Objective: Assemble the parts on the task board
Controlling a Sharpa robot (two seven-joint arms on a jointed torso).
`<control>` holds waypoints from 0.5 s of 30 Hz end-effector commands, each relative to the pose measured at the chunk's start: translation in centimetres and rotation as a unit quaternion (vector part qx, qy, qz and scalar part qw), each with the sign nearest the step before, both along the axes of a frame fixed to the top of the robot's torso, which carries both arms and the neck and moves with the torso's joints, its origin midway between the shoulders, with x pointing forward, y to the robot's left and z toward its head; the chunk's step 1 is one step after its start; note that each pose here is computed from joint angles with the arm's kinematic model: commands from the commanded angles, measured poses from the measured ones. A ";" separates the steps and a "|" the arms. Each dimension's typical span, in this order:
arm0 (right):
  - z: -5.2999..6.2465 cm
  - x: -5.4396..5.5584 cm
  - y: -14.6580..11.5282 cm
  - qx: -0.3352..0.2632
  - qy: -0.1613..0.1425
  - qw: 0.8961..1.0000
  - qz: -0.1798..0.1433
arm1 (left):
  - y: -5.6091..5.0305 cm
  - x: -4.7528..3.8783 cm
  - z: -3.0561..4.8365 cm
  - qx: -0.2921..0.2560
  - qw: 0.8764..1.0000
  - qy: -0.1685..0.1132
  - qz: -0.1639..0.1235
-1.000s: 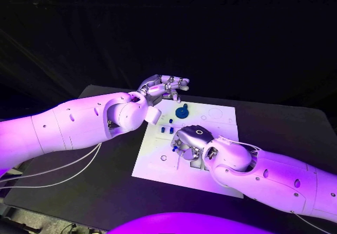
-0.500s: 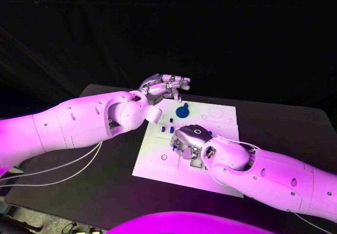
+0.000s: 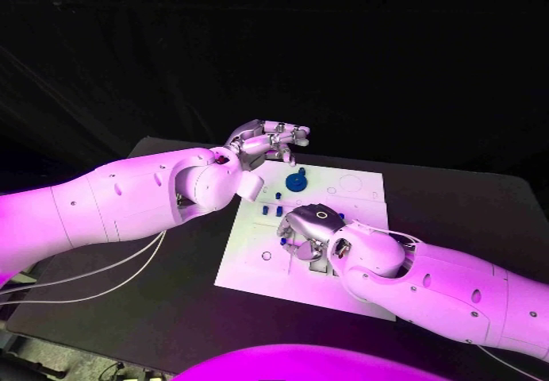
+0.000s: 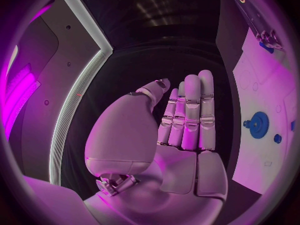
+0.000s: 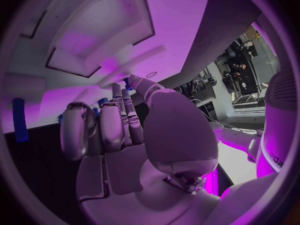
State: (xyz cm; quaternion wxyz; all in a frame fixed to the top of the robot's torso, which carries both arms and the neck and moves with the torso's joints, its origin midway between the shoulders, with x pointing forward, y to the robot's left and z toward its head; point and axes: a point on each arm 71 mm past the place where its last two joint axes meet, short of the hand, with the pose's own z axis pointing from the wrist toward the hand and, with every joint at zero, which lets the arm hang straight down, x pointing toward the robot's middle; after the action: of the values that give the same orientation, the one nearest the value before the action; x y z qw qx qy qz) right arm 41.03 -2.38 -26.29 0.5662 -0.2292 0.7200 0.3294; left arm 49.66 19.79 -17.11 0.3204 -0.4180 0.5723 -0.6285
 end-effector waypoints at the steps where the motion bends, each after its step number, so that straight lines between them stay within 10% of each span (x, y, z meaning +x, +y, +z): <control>1: -0.1 0.0 -0.7 0.012 -0.009 1.000 -0.008 | -0.1 0.00 0.11 0.002 1.000 -0.003 -0.003; 15: 3.9 1.1 -6.0 0.058 -0.020 0.997 -0.054 | 0.6 0.06 0.00 0.008 1.000 0.002 0.006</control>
State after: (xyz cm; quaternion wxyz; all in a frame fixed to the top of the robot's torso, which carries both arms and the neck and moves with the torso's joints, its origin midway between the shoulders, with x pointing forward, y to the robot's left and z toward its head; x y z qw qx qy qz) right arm 41.99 -8.17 -22.79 0.6077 -0.1874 0.7008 0.3231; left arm 49.72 20.47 -17.19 0.3250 -0.4224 0.5745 -0.6212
